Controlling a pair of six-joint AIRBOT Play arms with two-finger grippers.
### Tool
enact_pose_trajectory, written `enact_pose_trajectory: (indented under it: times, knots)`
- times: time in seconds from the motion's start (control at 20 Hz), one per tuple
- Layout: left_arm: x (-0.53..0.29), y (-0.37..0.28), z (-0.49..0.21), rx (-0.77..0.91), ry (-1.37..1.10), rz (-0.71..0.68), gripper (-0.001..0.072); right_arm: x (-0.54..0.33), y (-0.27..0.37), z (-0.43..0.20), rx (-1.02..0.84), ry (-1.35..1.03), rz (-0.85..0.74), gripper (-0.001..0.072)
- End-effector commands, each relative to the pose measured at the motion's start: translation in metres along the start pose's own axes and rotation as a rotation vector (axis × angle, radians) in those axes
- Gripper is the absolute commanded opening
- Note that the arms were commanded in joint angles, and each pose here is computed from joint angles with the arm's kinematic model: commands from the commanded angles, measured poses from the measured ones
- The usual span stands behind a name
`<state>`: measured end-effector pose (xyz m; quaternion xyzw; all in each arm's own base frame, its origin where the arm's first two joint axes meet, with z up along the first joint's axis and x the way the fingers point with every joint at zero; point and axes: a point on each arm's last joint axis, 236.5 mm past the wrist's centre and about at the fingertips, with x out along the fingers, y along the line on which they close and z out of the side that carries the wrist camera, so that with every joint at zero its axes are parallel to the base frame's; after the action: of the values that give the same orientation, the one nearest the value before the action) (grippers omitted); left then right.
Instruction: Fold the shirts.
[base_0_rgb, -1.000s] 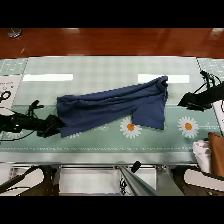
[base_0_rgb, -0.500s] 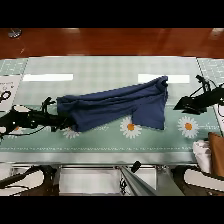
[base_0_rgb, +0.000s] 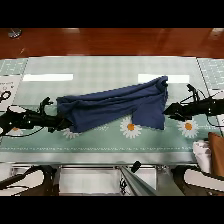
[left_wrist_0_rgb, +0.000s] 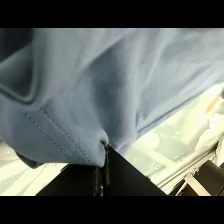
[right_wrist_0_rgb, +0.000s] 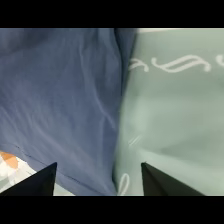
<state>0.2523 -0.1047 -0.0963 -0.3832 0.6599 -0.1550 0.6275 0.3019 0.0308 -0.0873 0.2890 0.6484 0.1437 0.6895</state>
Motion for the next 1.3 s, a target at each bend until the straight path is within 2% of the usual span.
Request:
enact_pose_trajectory:
  times: [0.0, 0.05, 0.2, 0.25, 0.4, 0.45, 0.6, 0.8, 1.0, 1.25]
  knots:
    - [-0.002, -0.003, -0.001, 0.006, 0.001, -0.008, 0.0035, 0.01, 0.006, 0.0, 0.043, -0.03, 0.049, 0.0534]
    - [-0.002, -0.002, 0.0, 0.006, -0.002, -0.007, 0.0035, 0.012, 0.005, -0.002, 0.054, -0.034, 0.051, 0.0479]
    - [-0.003, 0.002, 0.01, 0.003, -0.043, 0.007, 0.0034, 0.02, -0.001, -0.01, 0.08, -0.026, 0.044, 0.0472]
    - [-0.005, 0.002, 0.014, 0.003, -0.055, 0.009, 0.0035, 0.022, -0.001, -0.012, 0.088, -0.024, 0.049, 0.0419]
    - [-0.011, -0.003, 0.023, 0.019, -0.076, 0.007, 0.0035, 0.022, 0.0, -0.012, 0.092, -0.026, 0.054, 0.0094]
    - [-0.013, -0.005, 0.026, 0.025, -0.081, 0.006, 0.0035, 0.022, 0.0, -0.012, 0.092, -0.026, 0.055, 0.0022]
    - [-0.02, -0.014, 0.034, 0.056, -0.097, -0.001, 0.0034, 0.013, 0.015, -0.003, 0.044, -0.061, 0.092, 0.0021]
    - [-0.062, -0.056, 0.067, 0.195, -0.235, -0.008, 0.0034, -0.057, 0.074, 0.052, -0.116, -0.308, 0.157, 0.002]
    - [-0.152, -0.152, 0.081, 0.453, -0.482, -0.051, 0.0034, -0.171, 0.161, 0.088, -0.343, -0.608, 0.188, 0.002]
    - [-0.3, -0.29, 0.037, 0.82, -0.903, -0.069, 0.0034, -0.319, 0.27, 0.067, -0.594, -0.969, 0.184, 0.002]
